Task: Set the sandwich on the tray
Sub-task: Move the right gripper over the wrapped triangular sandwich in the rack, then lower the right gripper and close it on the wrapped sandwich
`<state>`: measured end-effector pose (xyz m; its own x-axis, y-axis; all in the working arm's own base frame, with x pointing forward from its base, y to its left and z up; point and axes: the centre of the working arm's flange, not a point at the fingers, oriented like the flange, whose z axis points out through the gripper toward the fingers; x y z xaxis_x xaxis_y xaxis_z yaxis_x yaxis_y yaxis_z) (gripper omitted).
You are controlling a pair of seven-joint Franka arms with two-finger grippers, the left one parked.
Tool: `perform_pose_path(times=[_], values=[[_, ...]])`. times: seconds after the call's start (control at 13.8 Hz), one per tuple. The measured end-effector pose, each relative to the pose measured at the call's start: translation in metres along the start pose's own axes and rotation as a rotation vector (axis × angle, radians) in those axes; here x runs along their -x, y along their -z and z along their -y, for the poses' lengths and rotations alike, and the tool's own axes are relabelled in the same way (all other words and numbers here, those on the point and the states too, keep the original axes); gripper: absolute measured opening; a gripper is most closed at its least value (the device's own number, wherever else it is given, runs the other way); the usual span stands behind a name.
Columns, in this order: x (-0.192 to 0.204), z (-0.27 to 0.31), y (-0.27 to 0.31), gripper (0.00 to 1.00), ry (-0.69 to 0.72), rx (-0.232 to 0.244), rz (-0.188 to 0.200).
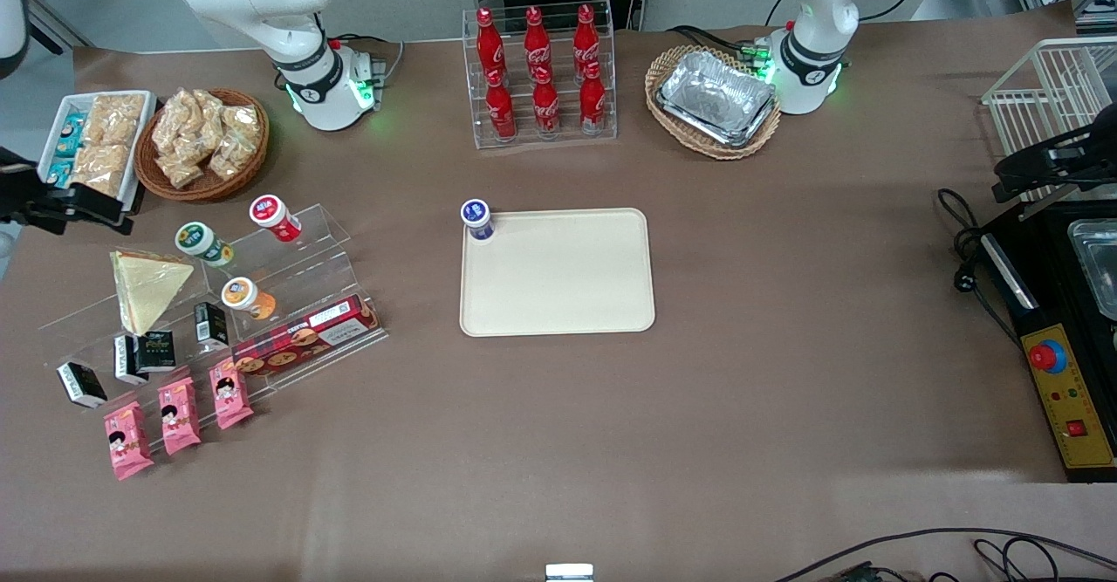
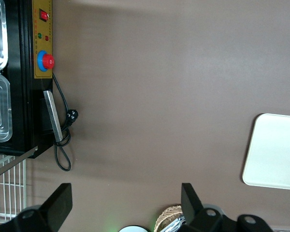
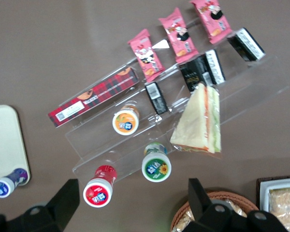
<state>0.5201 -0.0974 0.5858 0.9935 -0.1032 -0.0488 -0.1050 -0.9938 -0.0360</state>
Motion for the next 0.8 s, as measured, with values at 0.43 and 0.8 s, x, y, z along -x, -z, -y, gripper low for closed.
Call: perform_pose_path(times=[0.43, 0.8], values=[[0.002, -0.03, 0.004, 1.0, -0.293, -0.048, -0.02], [-0.004, -0.054, -0.002, 1.0, -0.439, -0.055, -0.041]])
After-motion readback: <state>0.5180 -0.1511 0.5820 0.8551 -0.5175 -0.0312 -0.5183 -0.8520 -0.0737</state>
